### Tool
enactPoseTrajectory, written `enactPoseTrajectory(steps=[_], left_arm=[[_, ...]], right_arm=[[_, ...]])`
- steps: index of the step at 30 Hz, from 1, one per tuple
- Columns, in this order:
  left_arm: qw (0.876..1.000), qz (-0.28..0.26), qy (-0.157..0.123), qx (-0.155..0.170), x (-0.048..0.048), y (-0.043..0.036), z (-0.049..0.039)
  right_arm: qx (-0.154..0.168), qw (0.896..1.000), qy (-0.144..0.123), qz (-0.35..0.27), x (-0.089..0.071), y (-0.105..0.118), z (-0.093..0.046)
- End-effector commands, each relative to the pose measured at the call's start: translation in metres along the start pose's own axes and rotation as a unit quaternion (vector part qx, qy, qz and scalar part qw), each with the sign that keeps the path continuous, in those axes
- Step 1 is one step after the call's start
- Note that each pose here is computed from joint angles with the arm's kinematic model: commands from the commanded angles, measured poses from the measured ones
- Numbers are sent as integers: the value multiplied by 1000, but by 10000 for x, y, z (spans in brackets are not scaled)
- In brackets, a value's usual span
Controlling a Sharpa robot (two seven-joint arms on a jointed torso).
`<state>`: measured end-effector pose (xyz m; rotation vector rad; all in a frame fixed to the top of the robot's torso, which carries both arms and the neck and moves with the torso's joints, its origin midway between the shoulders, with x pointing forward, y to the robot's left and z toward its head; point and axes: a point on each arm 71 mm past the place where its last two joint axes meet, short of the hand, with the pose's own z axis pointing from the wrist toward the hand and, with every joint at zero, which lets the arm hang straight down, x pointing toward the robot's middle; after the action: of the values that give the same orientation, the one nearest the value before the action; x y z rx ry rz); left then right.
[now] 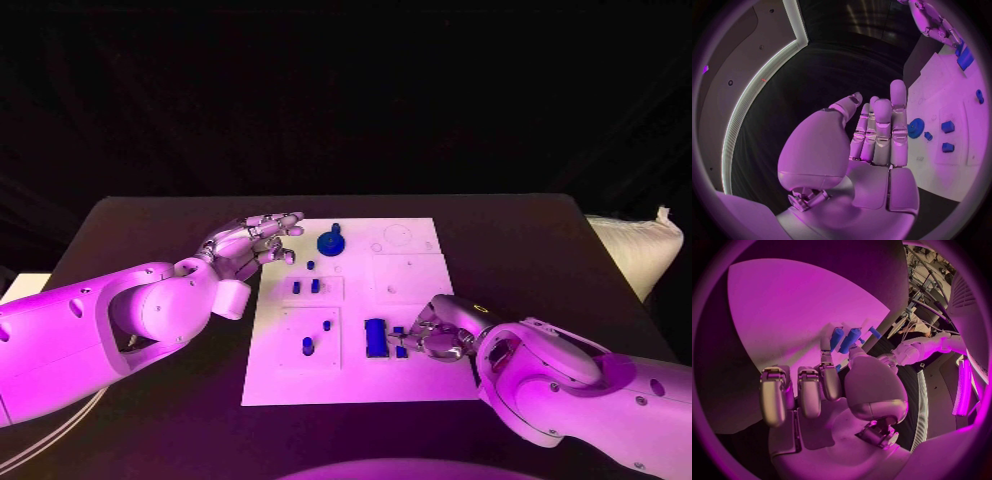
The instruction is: Assemble the parts on the task board
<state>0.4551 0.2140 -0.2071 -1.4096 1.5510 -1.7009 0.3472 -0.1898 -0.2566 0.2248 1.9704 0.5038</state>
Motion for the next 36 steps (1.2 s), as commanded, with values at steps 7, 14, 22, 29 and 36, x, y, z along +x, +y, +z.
enactPoseTrajectory(steps=[7,14,22,29,36], left_arm=[[1000,-2,12,2,21,-4,2],[1000,-2,13,2,21,-3,3],[1000,-2,13,2,21,-3,5],[1000,-2,13,2,24,-1,7],[1000,-1,10,4,1,-4,11]], right_arm=[[-14,1000,-12,-12,-28,24,-48],[-8,1000,-10,-15,-42,-30,-49],[-10,1000,-1,-20,-32,-35,-45],[-9,1000,-10,-28,-40,-58,-10],[-29,998,-18,48,-112,-75,-1]])
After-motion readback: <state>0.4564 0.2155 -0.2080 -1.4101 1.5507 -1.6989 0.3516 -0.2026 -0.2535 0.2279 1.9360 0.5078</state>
